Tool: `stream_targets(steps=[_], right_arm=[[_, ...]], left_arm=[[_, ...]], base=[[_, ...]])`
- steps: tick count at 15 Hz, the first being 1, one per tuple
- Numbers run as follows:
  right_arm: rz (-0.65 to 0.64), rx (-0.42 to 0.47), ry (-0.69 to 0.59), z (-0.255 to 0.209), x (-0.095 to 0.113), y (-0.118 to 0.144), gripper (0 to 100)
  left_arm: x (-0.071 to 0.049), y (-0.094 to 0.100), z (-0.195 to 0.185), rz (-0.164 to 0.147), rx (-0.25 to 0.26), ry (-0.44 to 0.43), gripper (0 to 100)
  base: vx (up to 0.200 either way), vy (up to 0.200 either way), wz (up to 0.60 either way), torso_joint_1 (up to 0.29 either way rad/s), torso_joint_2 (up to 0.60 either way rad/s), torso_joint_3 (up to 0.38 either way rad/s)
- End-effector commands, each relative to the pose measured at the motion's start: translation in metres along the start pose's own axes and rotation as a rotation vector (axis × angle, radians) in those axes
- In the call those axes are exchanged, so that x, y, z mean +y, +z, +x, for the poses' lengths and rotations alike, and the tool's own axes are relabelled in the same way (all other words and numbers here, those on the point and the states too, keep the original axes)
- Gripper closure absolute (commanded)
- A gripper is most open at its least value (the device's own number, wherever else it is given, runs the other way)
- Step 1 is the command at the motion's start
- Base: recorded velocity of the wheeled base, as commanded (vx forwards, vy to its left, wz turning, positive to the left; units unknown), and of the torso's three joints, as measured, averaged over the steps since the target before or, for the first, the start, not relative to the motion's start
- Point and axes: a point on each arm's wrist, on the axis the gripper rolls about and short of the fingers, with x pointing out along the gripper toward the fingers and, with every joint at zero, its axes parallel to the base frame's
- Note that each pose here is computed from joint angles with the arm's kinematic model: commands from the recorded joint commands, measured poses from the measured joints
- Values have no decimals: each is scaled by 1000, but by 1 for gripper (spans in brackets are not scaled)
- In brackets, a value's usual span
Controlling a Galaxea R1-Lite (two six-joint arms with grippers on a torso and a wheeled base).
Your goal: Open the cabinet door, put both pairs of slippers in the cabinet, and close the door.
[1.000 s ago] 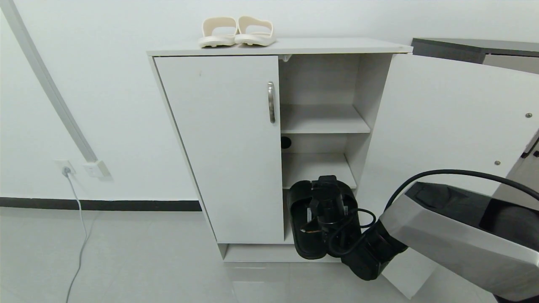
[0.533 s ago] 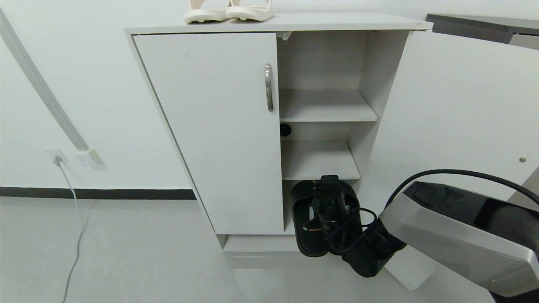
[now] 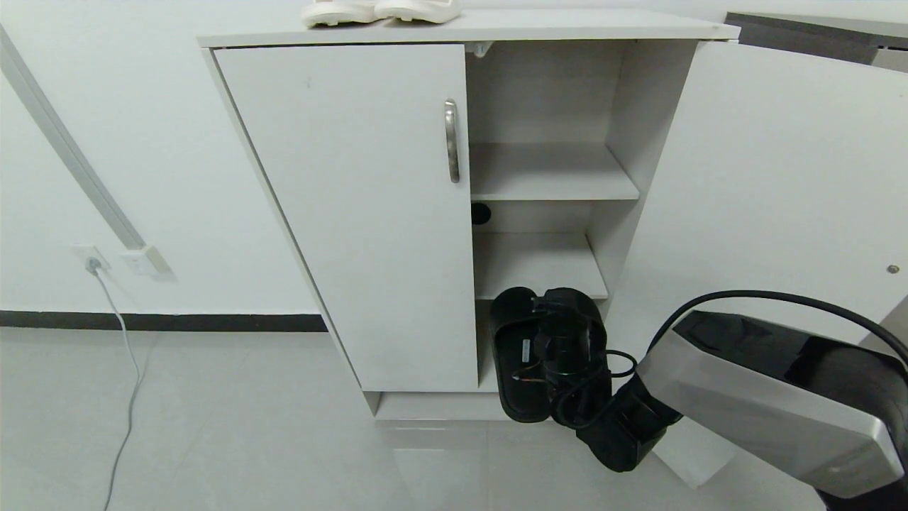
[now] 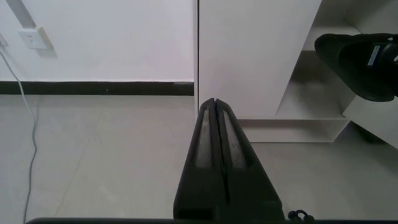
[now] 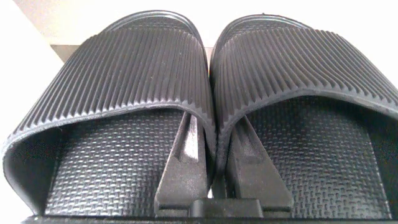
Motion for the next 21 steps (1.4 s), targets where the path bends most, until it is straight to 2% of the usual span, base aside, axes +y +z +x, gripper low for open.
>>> stream_targets(steps=[1, 7, 17, 21], right_arm=[[-6, 7, -4, 2, -1, -5, 100], [-6, 8, -7, 3, -2, -6, 100], [-6, 5, -11, 4, -4, -3, 100], [-14, 9, -12, 5, -3, -6, 100]], left_arm=[[0, 0, 0, 0, 1, 0, 100], [0, 0, 0, 3, 1, -3, 100], [0, 0, 0, 1, 1, -3, 100], [0, 0, 0, 0, 1, 0, 100]], base=[[0, 0, 0, 0, 0, 0], [0, 0, 0, 0, 0, 0], [200, 0, 0, 1, 3, 2], [0, 0, 0, 0, 0, 0]])
